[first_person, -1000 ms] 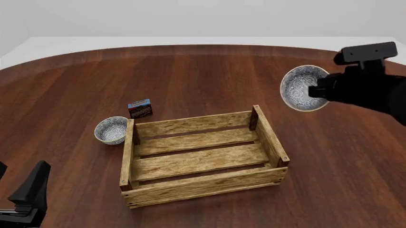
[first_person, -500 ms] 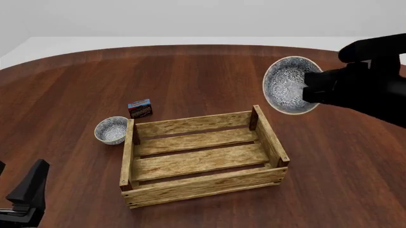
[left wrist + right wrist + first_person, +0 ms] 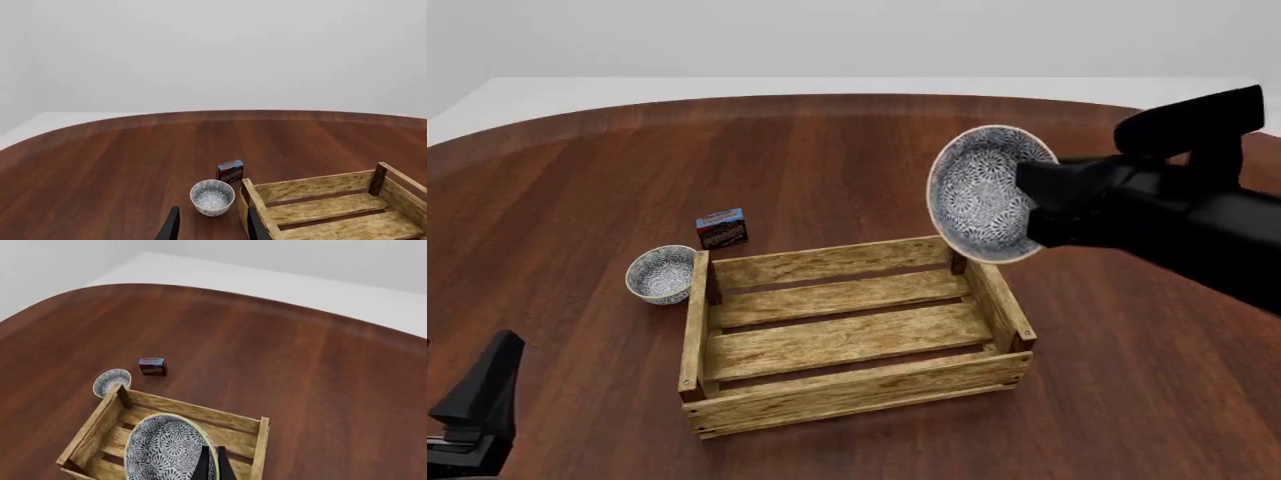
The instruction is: Stack the right bowl on the left bowl and place them in the tray.
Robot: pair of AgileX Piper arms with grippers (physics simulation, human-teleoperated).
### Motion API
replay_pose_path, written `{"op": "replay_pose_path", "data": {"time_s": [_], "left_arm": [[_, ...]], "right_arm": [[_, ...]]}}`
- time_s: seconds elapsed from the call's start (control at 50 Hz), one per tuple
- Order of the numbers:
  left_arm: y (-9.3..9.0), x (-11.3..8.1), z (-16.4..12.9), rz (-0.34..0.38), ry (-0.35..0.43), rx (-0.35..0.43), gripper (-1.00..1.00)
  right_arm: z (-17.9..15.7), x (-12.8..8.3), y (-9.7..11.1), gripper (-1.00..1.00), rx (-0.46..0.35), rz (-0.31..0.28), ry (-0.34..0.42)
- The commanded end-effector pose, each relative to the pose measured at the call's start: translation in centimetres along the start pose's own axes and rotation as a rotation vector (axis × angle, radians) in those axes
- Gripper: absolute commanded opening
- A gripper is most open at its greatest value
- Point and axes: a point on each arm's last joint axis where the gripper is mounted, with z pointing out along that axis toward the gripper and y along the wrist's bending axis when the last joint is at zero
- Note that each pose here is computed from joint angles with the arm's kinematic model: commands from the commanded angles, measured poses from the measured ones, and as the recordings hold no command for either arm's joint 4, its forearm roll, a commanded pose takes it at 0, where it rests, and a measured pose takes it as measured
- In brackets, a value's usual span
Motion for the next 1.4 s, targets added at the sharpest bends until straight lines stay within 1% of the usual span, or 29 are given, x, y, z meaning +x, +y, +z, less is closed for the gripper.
{"op": "replay_pose_path", "data": {"time_s": [0.02,0.1,0.14,0.3,0.44,0.58,0.64,0.76,0.84,0.98,1.02,1.06,1.08,1.1,1.14,1.2,1.22,1.24,1.26,1.34,1.36,1.4], "left_arm": [[0.0,-0.1,0.0,0.002,-0.001,0.008,1.0],[0.0,0.1,0.0,0.0,0.004,0.008,1.0],[0.0,0.2,0.0,-0.001,0.006,0.01,1.0],[-0.1,0.3,0.0,-0.001,0.009,0.012,1.0],[0.0,0.0,0.0,0.001,0.012,0.009,1.0],[-0.1,0.2,0.0,0.003,0.025,0.01,1.0],[-0.1,-0.1,0.0,0.005,0.014,0.017,1.0],[-0.5,-1.1,-0.1,0.014,-0.003,0.086,1.0],[-0.9,-2.0,0.1,-0.004,-0.017,0.162,1.0],[-1.3,-3.6,0.6,0.003,-0.05,0.222,1.0],[-1.5,-4.1,0.9,0.008,-0.058,0.249,1.0],[-1.8,-4.2,1.3,-0.001,-0.05,0.281,1.0],[-2.1,-4.4,1.5,-0.035,-0.041,0.316,1.0],[-2.3,-4.5,1.7,-0.038,-0.038,0.329,1.0],[-2.4,-4.8,2.0,-0.026,-0.04,0.331,1.0],[-2.8,-5.1,2.6,0.0,-0.045,0.36,1.0],[-3.0,-5.8,2.7,-0.003,-0.049,0.373,1.0],[-3.3,-5.7,3.0,-0.003,-0.047,0.398,1.0],[-3.6,-6.3,3.2,-0.003,-0.048,0.417,1.0],[-3.8,-6.7,3.8,0.01,-0.053,0.418,1.0],[-4.2,-6.8,4.0,0.0,-0.048,0.439,1.0],[-4.4,-6.9,4.3,0.002,-0.05,0.45,1.0]], "right_arm": [[0.6,0.1,1.1,-1.0,-0.054,0.015,-0.039],[0.7,0.2,1.2,-1.0,-0.059,0.008,-0.051],[0.8,0.2,0.9,-1.0,-0.047,0.008,-0.066],[2.3,1.2,1.2,-1.0,-0.059,0.002,-0.06],[2.7,1.6,1.8,-1.0,-0.083,0.017,-0.062],[2.7,1.5,2.3,-1.0,-0.105,0.009,-0.062],[3.1,1.6,2.3,-1.0,-0.105,0.011,-0.06],[3.6,1.9,2.6,-1.0,-0.113,0.008,-0.05],[3.5,1.8,2.6,-1.0,-0.116,0.008,-0.052],[3.9,2.0,2.6,-1.0,-0.112,-0.002,-0.048],[4.0,2.2,2.8,-1.0,-0.122,-0.002,-0.042],[4.0,2.2,2.8,-1.0,-0.122,-0.006,-0.041],[4.0,2.2,3.0,-1.0,-0.127,-0.005,-0.041],[4.0,2.3,3.0,-1.0,-0.129,-0.007,-0.04],[4.1,2.3,3.0,-1.0,-0.127,-0.008,-0.039],[4.3,2.3,3.0,-1.0,-0.127,-0.009,-0.037],[4.3,2.3,3.0,-1.0,-0.127,-0.009,-0.036],[4.4,2.4,3.0,-1.0,-0.127,-0.01,-0.035],[4.4,2.4,3.0,-1.0,-0.127,-0.01,-0.034],[4.4,2.4,3.1,-1.0,-0.129,-0.009,-0.034],[4.5,2.4,3.1,-1.0,-0.13,-0.009,-0.034],[4.5,2.4,3.1,-1.0,-0.13,-0.01,-0.032]]}}
